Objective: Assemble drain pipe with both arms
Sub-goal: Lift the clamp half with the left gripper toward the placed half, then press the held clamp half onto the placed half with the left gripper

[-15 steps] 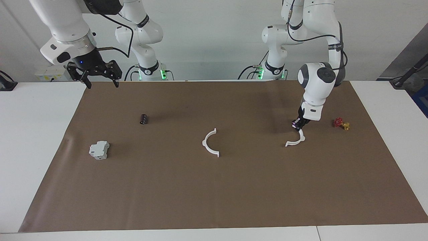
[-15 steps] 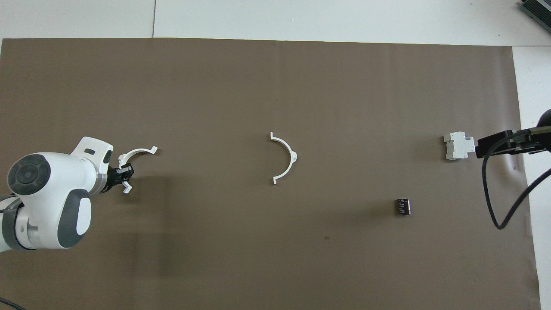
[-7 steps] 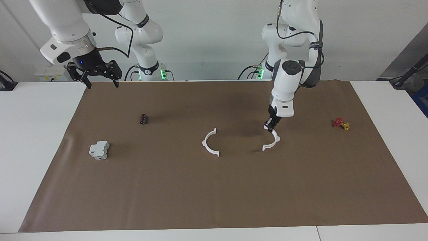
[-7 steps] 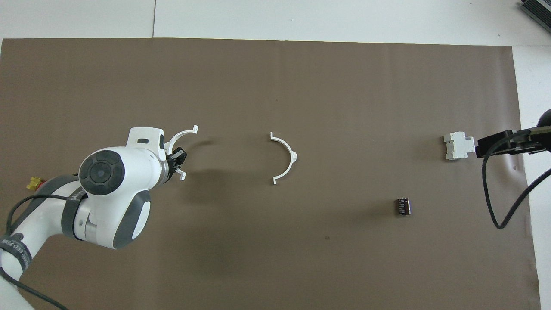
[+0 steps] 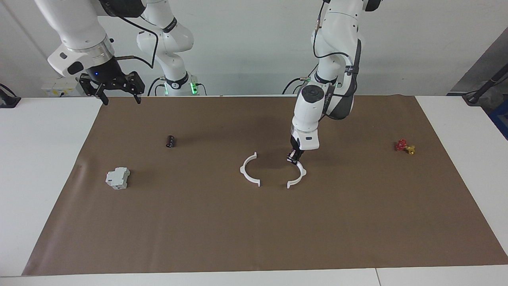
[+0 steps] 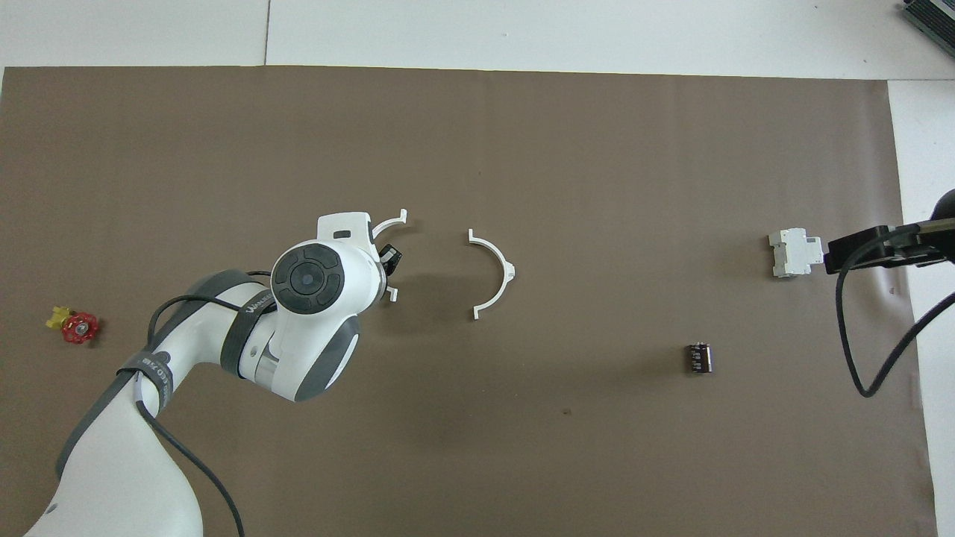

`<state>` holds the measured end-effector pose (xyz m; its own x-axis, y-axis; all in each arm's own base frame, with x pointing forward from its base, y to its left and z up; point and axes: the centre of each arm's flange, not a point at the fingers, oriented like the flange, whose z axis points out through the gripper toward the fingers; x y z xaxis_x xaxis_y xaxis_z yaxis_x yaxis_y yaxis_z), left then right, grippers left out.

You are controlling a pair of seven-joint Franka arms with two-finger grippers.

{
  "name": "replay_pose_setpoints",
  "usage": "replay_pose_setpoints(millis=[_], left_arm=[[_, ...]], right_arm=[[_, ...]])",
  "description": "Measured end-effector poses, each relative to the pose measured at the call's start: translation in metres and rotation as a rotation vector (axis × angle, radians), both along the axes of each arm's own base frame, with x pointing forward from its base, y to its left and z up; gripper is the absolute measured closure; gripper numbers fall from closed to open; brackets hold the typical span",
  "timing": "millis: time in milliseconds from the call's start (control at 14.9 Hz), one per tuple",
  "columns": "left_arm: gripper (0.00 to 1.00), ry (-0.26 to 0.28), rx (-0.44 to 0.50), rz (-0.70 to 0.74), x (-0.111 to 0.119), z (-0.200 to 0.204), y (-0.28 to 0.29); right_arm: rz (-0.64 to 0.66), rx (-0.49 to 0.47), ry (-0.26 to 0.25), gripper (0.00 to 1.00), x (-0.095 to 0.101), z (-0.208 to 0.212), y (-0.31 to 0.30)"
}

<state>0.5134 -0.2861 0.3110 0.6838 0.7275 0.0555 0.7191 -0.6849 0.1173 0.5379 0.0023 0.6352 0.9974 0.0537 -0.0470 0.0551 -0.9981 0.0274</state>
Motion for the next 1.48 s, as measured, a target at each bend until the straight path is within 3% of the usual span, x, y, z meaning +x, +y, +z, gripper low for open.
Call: replay_pose_setpoints(millis=[202,807,1143,1480], left_arm=[[0.93,0.004,-0.003,0.019,0.0,0.0,-0.012],[0.93,0.115,0.083,0.041,-0.017,0.007,-0.051],[0.93,0.069,0.126,0.083,-0.007,0.029,-0.058],[0.93,0.063,0.12,0.158,-0.008,0.027,-0.063]], right_arm=[[0.0,0.0,0.0,0.0,0.0,0.0,0.0],[0.0,0.0,0.0,0.0,0.0,0.0,0.0],[0.0,0.0,0.0,0.0,0.0,0.0,0.0],[0.0,0.0,0.0,0.0,0.0,0.0,0.0]])
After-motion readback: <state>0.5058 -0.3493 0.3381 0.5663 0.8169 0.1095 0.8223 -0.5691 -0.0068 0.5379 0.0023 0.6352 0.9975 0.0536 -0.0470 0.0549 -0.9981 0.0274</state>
